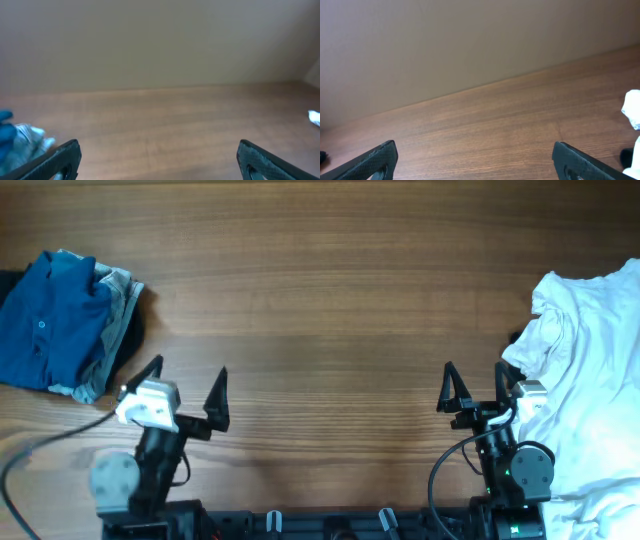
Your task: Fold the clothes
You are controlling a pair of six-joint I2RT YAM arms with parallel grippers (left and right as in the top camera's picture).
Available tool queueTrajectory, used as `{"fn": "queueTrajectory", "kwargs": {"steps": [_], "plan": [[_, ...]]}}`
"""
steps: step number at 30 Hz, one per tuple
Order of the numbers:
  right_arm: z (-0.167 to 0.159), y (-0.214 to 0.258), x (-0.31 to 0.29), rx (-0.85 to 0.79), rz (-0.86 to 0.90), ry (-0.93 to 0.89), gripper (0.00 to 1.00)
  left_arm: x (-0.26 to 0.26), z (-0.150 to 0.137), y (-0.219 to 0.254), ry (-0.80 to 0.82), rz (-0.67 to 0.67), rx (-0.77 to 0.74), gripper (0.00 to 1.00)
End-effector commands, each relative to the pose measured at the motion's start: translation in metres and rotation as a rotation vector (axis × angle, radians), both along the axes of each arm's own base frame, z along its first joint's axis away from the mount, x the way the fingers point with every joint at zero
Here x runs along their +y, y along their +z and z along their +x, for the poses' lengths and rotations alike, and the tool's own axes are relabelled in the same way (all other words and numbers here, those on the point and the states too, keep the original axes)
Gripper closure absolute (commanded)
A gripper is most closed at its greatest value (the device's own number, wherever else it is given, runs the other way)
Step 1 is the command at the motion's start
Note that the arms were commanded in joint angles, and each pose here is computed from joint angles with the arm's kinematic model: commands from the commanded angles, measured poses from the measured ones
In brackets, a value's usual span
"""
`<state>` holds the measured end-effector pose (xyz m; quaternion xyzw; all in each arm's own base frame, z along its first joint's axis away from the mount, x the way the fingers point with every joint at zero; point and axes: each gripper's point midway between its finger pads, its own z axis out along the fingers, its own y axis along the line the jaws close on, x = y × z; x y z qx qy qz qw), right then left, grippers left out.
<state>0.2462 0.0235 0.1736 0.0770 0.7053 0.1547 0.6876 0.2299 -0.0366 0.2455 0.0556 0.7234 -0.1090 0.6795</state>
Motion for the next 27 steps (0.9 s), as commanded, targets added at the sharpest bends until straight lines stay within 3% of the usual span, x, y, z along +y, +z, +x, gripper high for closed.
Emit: {"fn": "queueTrajectory", "kwargs": {"steps": [1,3,6,27], "plan": [[0.0,0.003,-0.004,-0.011,0.012,-0.021,0.0,0.0,0.006,-0.035,-0.006,-0.014,-0.05,0.0],[0.0,0.003,-0.004,-0.011,0.012,-0.021,0.0,0.0,0.011,-0.056,-0.006,-0.012,-0.08,0.0],[0.0,0.003,-0.004,-0.011,0.012,-0.021,0.0,-0.001,0.011,-0.08,-0.009,-0.016,-0.009,0.0],[0.0,0.003,-0.004,-0.011,0.012,-0.021,0.0,-0.001,0.011,-0.082,-0.009,-0.016,-0.004,0.0]]}}
